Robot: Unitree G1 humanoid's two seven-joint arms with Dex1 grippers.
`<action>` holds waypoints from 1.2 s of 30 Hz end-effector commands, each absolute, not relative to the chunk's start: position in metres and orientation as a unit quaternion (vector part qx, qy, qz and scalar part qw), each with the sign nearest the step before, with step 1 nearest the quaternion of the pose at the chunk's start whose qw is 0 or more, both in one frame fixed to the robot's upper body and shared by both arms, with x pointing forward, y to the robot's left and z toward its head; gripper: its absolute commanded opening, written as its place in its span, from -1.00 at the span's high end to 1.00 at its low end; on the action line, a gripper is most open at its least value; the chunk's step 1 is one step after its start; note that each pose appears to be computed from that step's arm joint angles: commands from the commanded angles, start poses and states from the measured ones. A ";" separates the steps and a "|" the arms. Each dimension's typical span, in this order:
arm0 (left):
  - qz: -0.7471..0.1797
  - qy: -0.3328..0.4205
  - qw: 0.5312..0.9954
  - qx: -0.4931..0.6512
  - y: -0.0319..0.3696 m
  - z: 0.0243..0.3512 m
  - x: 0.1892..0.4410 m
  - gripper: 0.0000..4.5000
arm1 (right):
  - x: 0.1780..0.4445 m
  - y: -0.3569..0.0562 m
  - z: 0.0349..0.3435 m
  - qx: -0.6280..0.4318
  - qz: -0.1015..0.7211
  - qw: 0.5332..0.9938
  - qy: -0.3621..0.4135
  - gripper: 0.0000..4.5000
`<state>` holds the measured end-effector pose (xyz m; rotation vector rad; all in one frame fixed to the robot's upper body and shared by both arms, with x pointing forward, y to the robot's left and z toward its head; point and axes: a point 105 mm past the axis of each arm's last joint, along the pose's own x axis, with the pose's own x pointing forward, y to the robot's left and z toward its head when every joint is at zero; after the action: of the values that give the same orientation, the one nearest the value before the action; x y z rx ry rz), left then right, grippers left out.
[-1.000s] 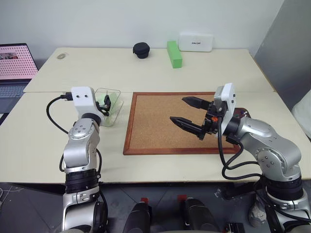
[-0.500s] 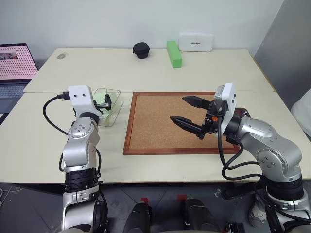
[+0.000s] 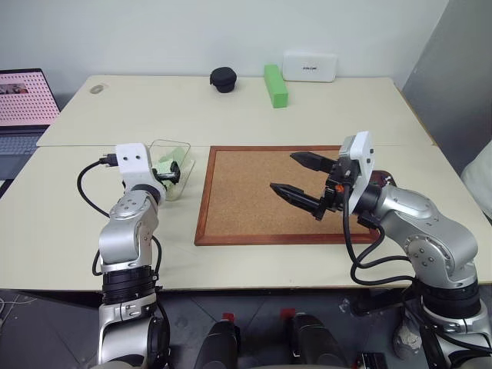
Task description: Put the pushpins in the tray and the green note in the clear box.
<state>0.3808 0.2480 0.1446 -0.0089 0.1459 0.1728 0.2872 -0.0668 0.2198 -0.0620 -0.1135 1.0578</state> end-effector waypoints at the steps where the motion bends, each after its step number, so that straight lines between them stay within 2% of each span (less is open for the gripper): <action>1: 0.081 0.055 0.995 -0.003 0.249 0.160 0.384 -0.98 | 0.284 -0.067 0.232 -0.039 0.502 0.860 -0.084 -1.00; 19: 0.060 0.112 0.992 0.018 0.247 0.141 0.383 -0.98 | 0.286 -0.070 0.226 -0.043 0.498 0.862 -0.086 -1.00; 27: 0.063 0.087 0.994 0.027 0.248 0.152 0.386 -0.98 | 0.286 -0.068 0.230 -0.045 0.497 0.862 -0.089 -1.00; 30: 0.036 0.074 0.996 0.024 0.238 0.157 0.388 -0.98 | 0.286 -0.068 0.231 -0.046 0.497 0.862 -0.090 -1.00; 36: 0.006 0.110 0.994 -0.016 0.230 0.147 0.387 -0.98 | 0.287 -0.067 0.231 -0.048 0.497 0.862 -0.091 -1.00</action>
<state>0.3853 0.2329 0.1352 -0.0032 0.2428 0.0333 0.2895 -0.0691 0.2208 -0.0816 -0.1446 1.0368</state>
